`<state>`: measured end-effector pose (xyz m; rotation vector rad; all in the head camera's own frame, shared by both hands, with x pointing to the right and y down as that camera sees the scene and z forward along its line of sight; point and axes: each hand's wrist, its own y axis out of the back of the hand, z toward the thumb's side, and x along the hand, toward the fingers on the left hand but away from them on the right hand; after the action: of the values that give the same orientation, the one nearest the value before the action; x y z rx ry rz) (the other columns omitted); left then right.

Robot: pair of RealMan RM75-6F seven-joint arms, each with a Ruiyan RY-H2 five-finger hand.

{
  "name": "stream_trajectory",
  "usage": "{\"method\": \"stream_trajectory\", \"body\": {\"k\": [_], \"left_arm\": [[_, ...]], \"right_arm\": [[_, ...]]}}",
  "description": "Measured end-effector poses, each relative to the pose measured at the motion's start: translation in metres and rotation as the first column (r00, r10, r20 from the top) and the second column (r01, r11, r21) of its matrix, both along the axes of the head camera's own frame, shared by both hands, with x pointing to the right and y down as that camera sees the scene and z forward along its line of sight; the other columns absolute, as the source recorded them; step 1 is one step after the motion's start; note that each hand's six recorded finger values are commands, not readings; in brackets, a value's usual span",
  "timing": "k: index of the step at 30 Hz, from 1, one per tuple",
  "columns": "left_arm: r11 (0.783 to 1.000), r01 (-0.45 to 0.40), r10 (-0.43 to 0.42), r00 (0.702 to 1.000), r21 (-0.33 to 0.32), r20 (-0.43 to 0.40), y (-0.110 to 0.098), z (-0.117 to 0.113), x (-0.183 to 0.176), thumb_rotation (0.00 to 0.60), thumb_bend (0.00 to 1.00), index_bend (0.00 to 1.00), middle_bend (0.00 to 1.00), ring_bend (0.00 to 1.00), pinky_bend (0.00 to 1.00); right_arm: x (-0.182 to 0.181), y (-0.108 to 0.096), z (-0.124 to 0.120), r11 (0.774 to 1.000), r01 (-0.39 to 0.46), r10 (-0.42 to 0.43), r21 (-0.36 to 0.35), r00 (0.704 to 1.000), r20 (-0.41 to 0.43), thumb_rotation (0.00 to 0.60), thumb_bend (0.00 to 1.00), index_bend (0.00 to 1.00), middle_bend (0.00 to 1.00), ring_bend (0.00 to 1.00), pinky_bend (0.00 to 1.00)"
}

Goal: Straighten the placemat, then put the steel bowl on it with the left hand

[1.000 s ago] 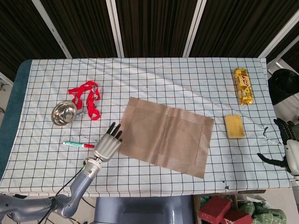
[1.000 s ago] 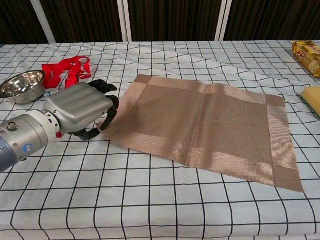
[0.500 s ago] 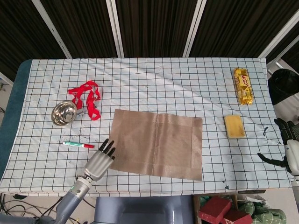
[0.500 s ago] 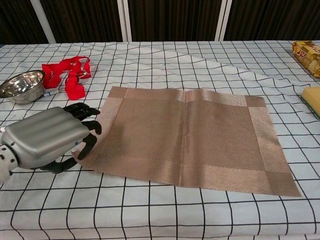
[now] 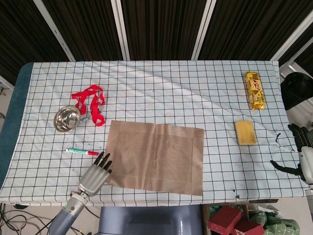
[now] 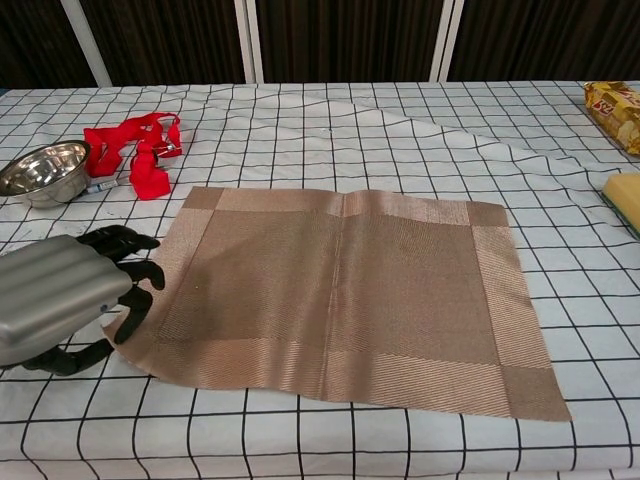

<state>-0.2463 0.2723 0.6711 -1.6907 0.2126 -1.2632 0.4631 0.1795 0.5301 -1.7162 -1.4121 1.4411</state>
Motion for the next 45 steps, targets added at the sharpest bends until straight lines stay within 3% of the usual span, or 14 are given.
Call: {"method": "stream_trajectory", "body": {"k": [9,12,15,17,20,22,29,33,39,45], "left_arm": [[0.997,-0.032,0.027,0.998,-0.071,-0.059,0.024,-0.001,0.023,0.600,0.44,0.60,0.21,0.02,0.06],[0.996,-0.034,0.027,0.997,-0.085,-0.076,0.028,-0.004,0.026,0.600,0.42,0.56,0.18,0.02,0.06],[0.996,-0.037,0.031,0.997,-0.078,-0.075,0.027,-0.006,0.026,0.600,0.25,0.38,0.12,0.02,0.06],[0.997,-0.038,0.033,0.997,-0.067,-0.069,0.024,-0.008,0.023,0.600,0.08,0.19,0.08,0.01,0.05],[0.999,-0.028,0.025,0.998,-0.047,-0.063,0.019,-0.014,0.017,0.600,0.01,0.05,0.06,0.01,0.04],[0.999,-0.007,0.005,0.998,-0.038,-0.064,0.015,-0.019,0.012,0.600,0.00,0.02,0.06,0.01,0.04],[0.997,0.082,-0.082,0.992,-0.004,-0.099,0.003,-0.042,-0.009,0.600,0.09,0.12,0.07,0.01,0.04],[0.986,0.154,-0.145,0.983,0.069,-0.116,-0.012,-0.057,-0.023,0.600,0.11,0.16,0.08,0.01,0.05],[0.930,0.301,-0.281,0.952,0.212,-0.120,-0.059,-0.075,-0.056,0.600,0.15,0.24,0.13,0.01,0.05],[0.874,0.385,-0.391,0.919,0.295,-0.042,-0.096,-0.064,-0.100,0.600,0.18,0.27,0.15,0.02,0.06]], "right_arm": [[0.000,0.000,0.001,1.000,0.000,0.000,-0.004,1.000,0.001,0.600,0.08,0.01,0.00,0.00,0.14],[0.000,0.000,0.001,1.000,0.000,0.000,-0.004,1.000,0.002,0.600,0.08,0.01,0.00,0.00,0.14],[0.001,0.000,0.000,1.000,-0.001,0.001,-0.002,1.000,0.002,0.600,0.08,0.01,0.00,0.00,0.14],[0.001,0.000,0.000,1.000,-0.001,0.001,-0.002,1.000,0.003,0.600,0.08,0.01,0.00,0.00,0.14],[0.000,0.000,0.000,1.000,0.000,0.000,-0.003,1.000,0.002,0.600,0.08,0.01,0.00,0.00,0.14],[0.000,0.000,0.001,1.000,0.001,-0.001,-0.004,1.000,0.001,0.600,0.08,0.01,0.00,0.00,0.14],[-0.001,0.001,0.001,1.000,0.004,-0.004,-0.005,1.000,-0.001,0.600,0.08,0.01,0.00,0.00,0.14],[-0.002,0.001,0.002,1.000,0.009,-0.009,-0.008,1.000,-0.004,0.600,0.08,0.01,0.00,0.00,0.14],[-0.002,0.002,0.002,1.000,0.010,-0.010,-0.007,1.000,-0.004,0.600,0.08,0.01,0.00,0.00,0.14],[-0.002,0.002,0.001,1.000,0.008,-0.008,-0.007,1.000,-0.004,0.600,0.08,0.01,0.00,0.00,0.14]]}}
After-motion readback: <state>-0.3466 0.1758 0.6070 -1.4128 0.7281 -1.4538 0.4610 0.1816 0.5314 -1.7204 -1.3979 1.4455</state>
